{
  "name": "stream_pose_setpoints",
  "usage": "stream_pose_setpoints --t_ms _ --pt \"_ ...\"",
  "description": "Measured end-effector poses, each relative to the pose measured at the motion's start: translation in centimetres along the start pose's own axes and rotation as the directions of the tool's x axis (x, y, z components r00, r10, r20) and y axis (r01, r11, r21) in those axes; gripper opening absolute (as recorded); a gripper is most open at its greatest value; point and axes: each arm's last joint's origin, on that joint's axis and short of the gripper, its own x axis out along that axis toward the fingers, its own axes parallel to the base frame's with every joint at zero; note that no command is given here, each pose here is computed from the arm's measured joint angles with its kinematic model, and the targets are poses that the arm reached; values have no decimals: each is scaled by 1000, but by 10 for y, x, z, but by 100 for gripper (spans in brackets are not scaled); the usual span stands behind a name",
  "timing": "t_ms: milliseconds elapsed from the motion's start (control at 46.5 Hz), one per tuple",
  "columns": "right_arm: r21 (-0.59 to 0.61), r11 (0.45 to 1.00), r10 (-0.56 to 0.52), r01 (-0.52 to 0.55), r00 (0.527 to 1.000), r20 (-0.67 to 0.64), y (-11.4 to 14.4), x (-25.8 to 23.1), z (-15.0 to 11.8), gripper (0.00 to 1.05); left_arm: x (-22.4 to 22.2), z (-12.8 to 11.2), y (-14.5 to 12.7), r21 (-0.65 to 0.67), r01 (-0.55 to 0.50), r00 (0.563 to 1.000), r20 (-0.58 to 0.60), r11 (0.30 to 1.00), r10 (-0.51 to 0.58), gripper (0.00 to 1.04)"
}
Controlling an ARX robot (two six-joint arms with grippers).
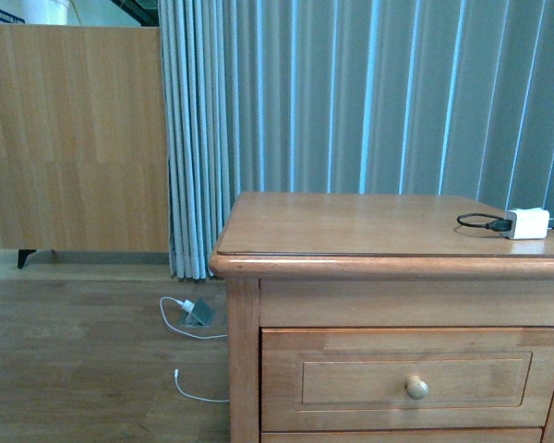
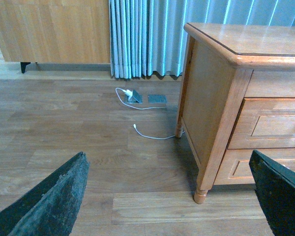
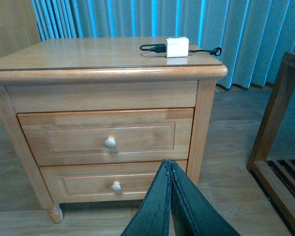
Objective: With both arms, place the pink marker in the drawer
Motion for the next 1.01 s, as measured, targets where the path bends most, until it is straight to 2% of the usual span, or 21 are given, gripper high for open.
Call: stream_pose_setpoints --t_ms 215,279,365,752,860,1010 --pt "0 1000 0 0 1000 -2 0 -5 -1 1 0 0 0 0 0 1000 0 1000 0 99" --pt "-1 1000 1 -1 999 -37 0 -11 -5 1 0 0 0 0 0 1000 0 1000 0 99" --pt "-1 1000 0 0 1000 -2 0 -14 -3 1 0 0 0 0 0 1000 0 1000 0 99" --pt "-1 1000 0 0 1000 -6 0 -15 -3 2 0 0 0 0 0 1000 0 1000 0 99" --pt "-2 1000 0 0 1000 -6 0 -15 -3 18 0 0 0 0 0 1000 0 1000 0 99" --pt "-2 1000 0 0 1000 -6 0 -15 -3 52 0 0 0 0 0 1000 0 1000 0 99"
